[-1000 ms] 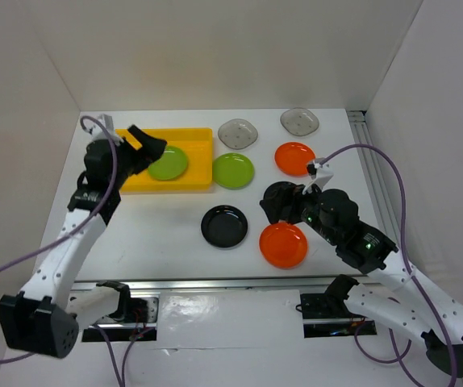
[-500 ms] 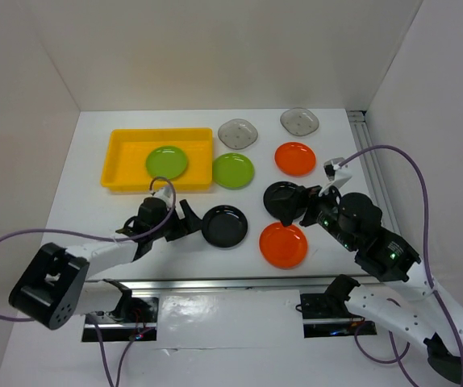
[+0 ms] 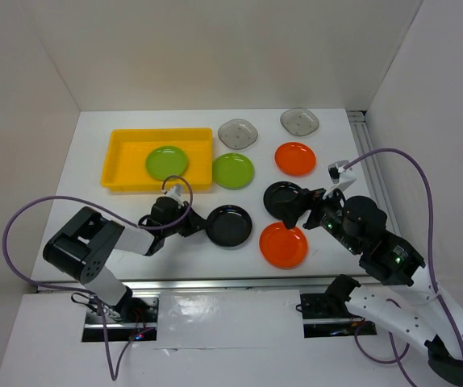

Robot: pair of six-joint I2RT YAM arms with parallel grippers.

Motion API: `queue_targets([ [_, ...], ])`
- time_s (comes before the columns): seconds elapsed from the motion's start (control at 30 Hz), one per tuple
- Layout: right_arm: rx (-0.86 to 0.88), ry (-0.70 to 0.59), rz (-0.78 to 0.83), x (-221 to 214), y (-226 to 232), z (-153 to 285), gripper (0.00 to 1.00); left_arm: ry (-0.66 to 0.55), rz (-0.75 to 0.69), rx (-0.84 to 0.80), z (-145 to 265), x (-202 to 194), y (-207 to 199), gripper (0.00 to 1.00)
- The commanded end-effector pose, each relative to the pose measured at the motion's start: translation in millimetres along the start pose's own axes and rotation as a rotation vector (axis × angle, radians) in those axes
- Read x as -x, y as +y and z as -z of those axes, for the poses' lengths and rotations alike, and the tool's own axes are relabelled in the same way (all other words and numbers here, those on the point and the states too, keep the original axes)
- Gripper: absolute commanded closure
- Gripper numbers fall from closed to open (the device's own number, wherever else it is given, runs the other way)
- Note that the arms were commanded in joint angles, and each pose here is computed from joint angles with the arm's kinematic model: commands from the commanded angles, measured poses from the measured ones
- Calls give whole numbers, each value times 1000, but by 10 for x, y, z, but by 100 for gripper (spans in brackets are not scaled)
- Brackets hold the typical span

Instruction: Place the plates into the plastic bin on the countertop

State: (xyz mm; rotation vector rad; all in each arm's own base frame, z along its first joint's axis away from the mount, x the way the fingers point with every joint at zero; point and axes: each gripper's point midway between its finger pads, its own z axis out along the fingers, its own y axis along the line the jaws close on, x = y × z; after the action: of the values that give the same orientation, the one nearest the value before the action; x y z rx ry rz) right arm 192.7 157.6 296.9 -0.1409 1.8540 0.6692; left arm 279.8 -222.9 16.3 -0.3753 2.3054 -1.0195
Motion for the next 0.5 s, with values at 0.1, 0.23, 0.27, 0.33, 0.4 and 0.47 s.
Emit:
queue_targets([
  [0.1, -7, -24, -9, 58, -14, 47, 0, 100, 2, 225, 108, -318, 476, 100],
  [0.23, -7, -24, -9, 58, -14, 47, 0, 1, -56, 224, 335, -28, 173, 100],
  [0.27, -15, -28, -9, 65, -29, 45, 0, -21, -74, 195, 400, 53, 44, 100],
  [0.33, -15, -28, -9, 65, -29, 45, 0, -138, -125, 108, 616, 429, -429, 100],
  [0.4, -11, -36, -11, 85, -19, 42, 0, -226, -142, 139, 835, 788, -696, 100],
  [0.47, 2, -42, -14, 106, 10, 40, 0, -308, -147, 191, 1015, 1116, -784, 100],
])
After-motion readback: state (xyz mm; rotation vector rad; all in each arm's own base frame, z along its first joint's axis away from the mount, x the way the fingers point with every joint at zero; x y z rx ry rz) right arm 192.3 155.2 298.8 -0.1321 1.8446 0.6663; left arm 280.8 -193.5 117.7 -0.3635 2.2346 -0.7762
